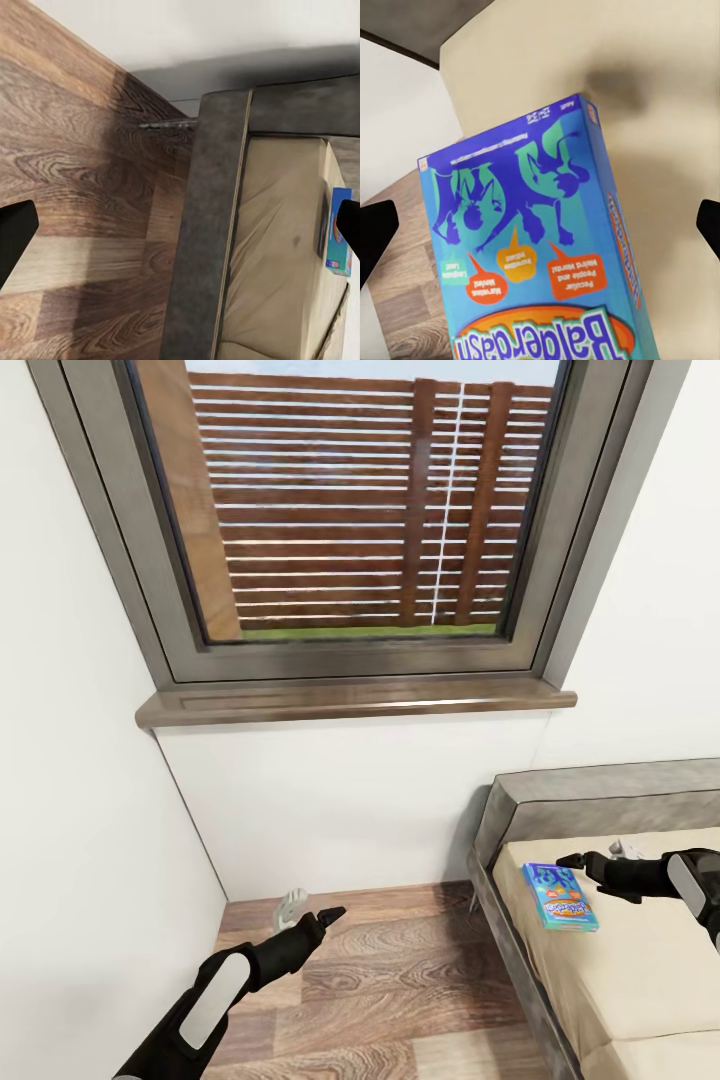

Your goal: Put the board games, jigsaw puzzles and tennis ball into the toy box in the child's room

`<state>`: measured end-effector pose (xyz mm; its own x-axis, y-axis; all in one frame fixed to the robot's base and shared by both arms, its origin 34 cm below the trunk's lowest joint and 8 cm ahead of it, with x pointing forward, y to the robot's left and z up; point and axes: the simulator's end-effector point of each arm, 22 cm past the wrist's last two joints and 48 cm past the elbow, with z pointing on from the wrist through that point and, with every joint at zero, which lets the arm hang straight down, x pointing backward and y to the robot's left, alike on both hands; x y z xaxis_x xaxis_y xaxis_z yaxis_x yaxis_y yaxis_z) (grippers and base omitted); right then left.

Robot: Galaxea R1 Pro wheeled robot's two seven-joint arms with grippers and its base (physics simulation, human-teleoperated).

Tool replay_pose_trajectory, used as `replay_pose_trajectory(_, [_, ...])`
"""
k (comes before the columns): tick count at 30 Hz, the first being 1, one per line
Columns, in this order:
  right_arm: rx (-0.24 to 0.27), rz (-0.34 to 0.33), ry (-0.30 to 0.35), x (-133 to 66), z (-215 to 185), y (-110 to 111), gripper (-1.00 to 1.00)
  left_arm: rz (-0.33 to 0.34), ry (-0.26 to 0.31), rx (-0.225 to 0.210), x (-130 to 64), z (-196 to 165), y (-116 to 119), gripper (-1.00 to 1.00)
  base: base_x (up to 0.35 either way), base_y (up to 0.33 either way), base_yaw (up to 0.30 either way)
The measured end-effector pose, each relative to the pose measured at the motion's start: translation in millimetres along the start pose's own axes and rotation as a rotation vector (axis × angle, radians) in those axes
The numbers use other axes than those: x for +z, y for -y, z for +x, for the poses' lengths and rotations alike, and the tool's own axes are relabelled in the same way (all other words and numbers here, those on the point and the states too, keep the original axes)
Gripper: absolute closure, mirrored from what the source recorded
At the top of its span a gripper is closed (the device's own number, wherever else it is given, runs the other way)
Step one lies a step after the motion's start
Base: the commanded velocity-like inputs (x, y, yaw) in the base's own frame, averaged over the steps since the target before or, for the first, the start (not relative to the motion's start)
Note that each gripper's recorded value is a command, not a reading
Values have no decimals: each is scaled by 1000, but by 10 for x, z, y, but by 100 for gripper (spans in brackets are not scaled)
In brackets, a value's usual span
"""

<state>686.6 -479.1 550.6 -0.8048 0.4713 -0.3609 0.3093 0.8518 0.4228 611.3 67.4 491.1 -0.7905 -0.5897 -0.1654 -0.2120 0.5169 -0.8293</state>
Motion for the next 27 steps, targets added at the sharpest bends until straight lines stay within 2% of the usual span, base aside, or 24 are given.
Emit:
replay_pose_trajectory(17, [0, 0, 0, 0, 0, 0, -100, 0, 0, 0, 0, 0, 0, -100, 0, 0, 0])
replay_pose_trajectory(27, [-45, 24, 69, -96, -126, 141, -100, 36, -17, 60, 43, 84, 231, -100, 0, 0, 0])
